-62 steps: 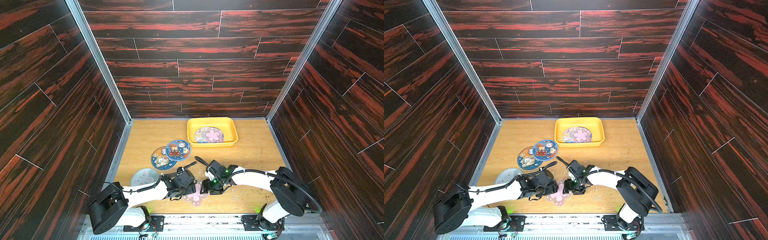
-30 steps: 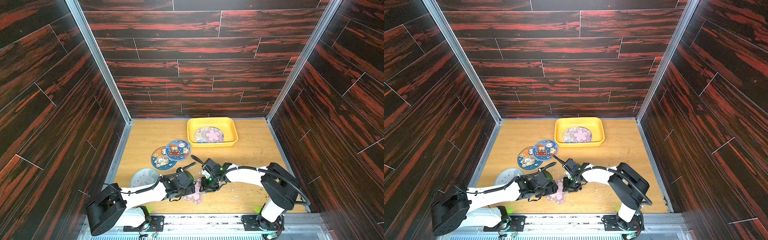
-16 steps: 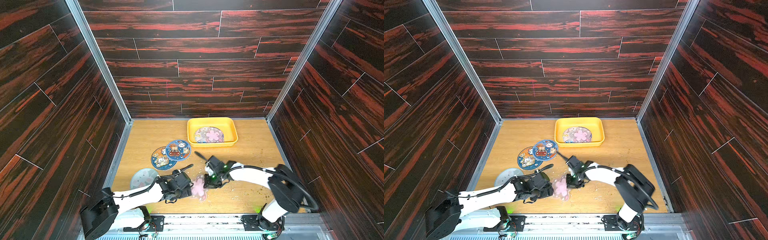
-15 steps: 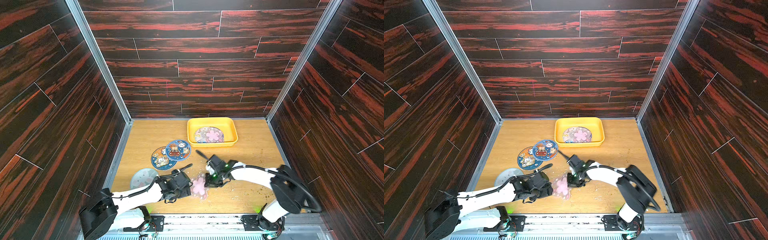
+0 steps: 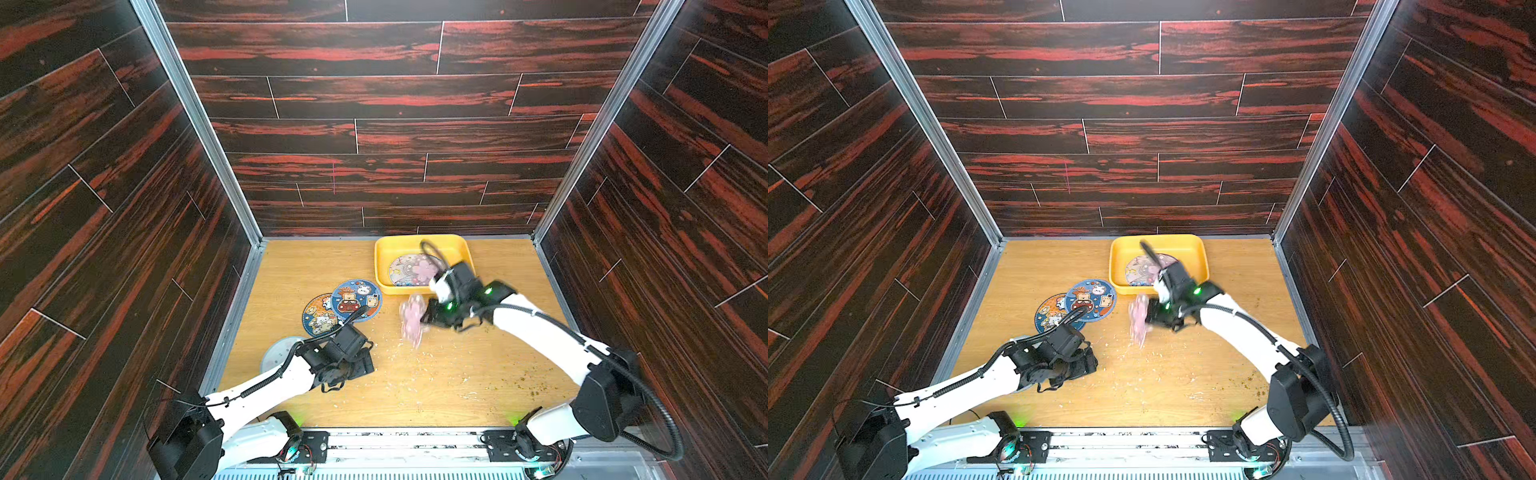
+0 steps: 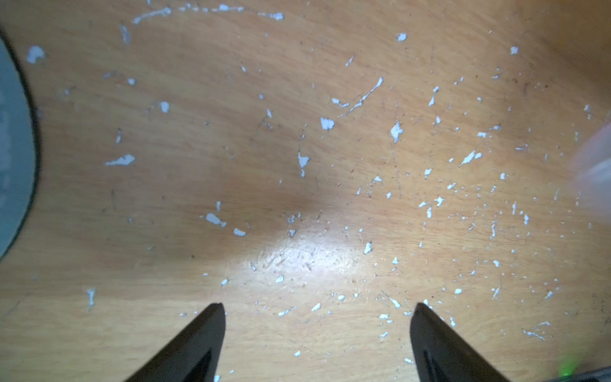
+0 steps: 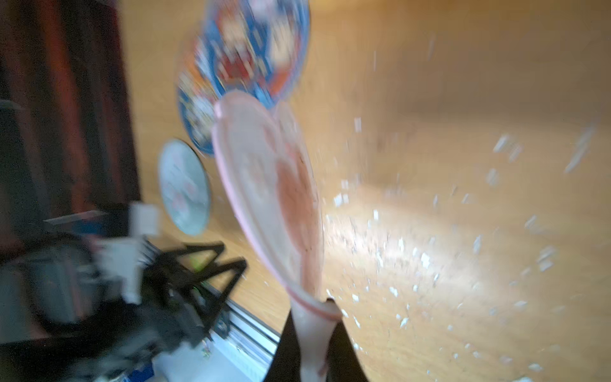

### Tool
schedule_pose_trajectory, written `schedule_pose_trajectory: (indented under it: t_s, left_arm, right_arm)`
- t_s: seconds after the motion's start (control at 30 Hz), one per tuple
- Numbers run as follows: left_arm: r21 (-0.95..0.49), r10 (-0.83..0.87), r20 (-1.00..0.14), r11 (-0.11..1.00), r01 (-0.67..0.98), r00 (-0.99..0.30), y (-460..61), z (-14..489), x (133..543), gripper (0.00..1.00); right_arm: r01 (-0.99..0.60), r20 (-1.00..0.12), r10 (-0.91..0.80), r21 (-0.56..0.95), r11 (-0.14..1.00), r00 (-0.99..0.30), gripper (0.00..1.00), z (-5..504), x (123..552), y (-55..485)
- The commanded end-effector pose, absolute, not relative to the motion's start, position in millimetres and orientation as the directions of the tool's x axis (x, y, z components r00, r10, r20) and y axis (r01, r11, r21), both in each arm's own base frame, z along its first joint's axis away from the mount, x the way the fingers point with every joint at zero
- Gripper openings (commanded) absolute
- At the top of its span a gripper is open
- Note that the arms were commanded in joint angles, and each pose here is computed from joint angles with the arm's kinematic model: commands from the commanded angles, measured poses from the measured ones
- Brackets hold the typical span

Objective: Put the coasters into the storage box
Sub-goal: Place the coaster in the storage box.

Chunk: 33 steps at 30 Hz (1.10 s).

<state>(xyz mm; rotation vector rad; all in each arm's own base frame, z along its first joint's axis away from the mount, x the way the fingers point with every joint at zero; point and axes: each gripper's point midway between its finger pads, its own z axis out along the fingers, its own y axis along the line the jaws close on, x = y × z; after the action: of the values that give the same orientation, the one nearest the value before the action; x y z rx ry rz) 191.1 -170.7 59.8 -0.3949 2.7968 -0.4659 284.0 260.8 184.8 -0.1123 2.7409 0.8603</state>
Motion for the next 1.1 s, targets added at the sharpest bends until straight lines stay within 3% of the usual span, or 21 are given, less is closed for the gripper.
schedule_pose_trajectory:
  t_s: [0.0,0.27,0.57,0.77,1.07]
  left_arm:
    - [-0.357,-0.301,-0.227,0.91,-0.209,-0.926,-171.2,67.8,193.6,0.91]
    - [-0.376,-0.319,-0.219,0.9,-0.222,-0.922,-171.4,67.1,195.1,0.92]
    - [-0.387,-0.325,-0.203,0.893,-0.229,-0.924,-171.9,66.7,193.5,0.92]
    - [-0.389,-0.329,-0.204,0.892,-0.232,-0.922,-169.4,67.4,194.2,0.92]
    - [-0.384,-0.342,-0.206,0.89,-0.245,-0.917,-160.2,69.0,195.6,0.93]
  right_arm:
    - [-0.197,-0.328,-0.005,0.555,0.808,-0.945,0.02,207.3,310.5,254.8]
    - [-0.214,-0.433,0.066,0.565,0.797,-0.899,0.02,226.1,403.6,251.9]
    - [-0.165,-0.401,0.128,0.619,0.768,-0.907,0.02,190.7,483.8,266.1]
    - [-0.097,-0.298,0.124,0.632,0.769,-0.947,0.03,138.0,503.0,267.9]
    - [-0.018,-0.239,0.112,0.482,0.876,-0.965,0.09,84.0,504.4,233.9]
